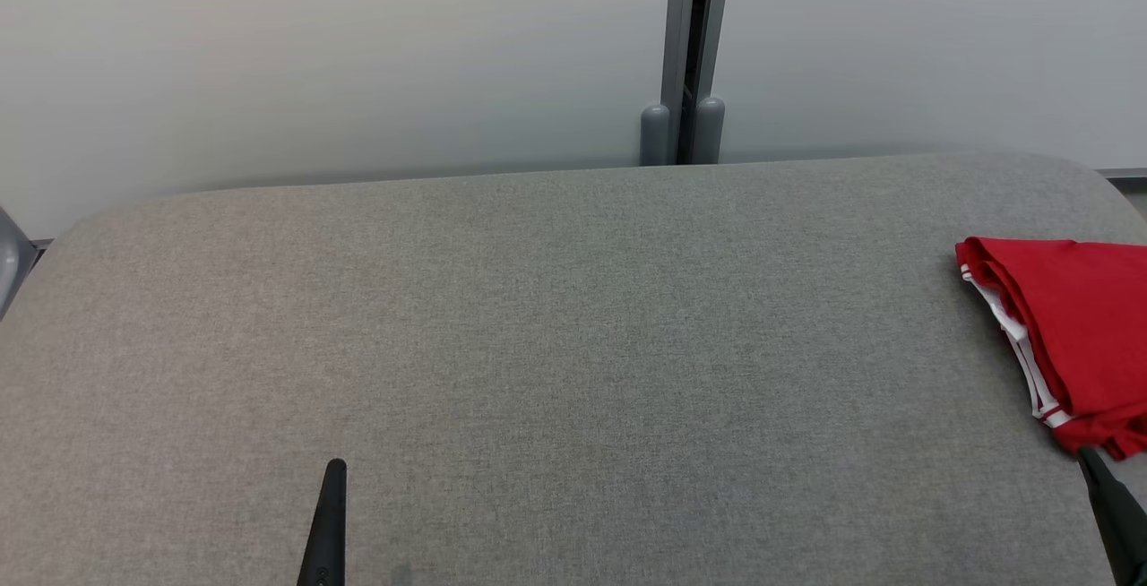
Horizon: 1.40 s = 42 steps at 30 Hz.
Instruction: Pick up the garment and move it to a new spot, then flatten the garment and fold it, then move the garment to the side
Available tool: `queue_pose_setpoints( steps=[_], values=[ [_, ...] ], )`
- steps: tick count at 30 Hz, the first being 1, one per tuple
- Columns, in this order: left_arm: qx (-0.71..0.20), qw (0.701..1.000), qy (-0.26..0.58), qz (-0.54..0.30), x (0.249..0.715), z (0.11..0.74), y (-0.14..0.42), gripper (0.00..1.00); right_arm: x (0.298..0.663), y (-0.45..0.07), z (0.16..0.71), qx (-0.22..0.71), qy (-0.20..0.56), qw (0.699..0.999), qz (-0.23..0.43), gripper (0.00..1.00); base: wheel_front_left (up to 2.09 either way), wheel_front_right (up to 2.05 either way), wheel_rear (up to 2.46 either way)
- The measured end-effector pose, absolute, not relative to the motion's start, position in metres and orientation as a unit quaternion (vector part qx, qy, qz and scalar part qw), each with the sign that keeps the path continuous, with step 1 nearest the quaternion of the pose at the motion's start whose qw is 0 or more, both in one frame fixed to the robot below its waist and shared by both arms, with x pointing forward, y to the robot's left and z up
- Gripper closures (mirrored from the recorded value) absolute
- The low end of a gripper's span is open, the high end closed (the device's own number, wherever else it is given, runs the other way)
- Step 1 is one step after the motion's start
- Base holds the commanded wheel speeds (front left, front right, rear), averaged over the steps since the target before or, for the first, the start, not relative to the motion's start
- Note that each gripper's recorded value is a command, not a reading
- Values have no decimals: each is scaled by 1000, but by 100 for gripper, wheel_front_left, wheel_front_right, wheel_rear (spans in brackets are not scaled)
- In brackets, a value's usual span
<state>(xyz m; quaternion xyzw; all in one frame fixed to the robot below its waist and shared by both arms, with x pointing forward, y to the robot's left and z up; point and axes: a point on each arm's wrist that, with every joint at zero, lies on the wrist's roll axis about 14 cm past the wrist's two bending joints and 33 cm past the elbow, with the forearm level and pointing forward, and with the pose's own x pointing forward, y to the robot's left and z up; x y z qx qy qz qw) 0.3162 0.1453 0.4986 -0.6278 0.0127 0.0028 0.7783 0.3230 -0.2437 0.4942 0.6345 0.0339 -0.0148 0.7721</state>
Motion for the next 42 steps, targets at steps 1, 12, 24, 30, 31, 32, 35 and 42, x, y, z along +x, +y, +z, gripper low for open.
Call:
queue_pose_setpoints(
  steps=[1, 12, 24, 30, 31, 32, 35, 42],
  values=[
    [-632, 775, 12, 3, 316, 499, 145, 100, 323, -244, 494, 637, 33, 770, -14, 100, 0, 0, 0],
    [-664, 748, 6, 4, 316, 501, 144, 100, 321, -249, 498, 668, 23, 744, -8, 100, 0, 0, 0],
    [-693, 721, 2, 7, 314, 502, 143, 100, 319, -254, 500, 693, 13, 721, -3, 100, 0, 0, 0],
    [-706, 709, 0, 8, 314, 502, 143, 100, 318, -256, 502, 706, 7, 708, 2, 100, 0, 0, 0],
    [-708, 707, -1, 8, 314, 502, 143, 100, 318, -256, 503, 707, 7, 707, 3, 100, 0, 0, 0],
    [-708, 707, -1, 8, 314, 503, 143, 100, 318, -256, 503, 707, 7, 707, 3, 100, 0, 0, 0],
    [-708, 707, -1, 8, 314, 503, 143, 100, 318, -256, 503, 708, 7, 707, 3, 100, 0, 0, 0],
    [-708, 707, -1, 8, 314, 503, 143, 100, 318, -256, 503, 708, 7, 707, 2, 100, 0, 0, 0]
  ],
)
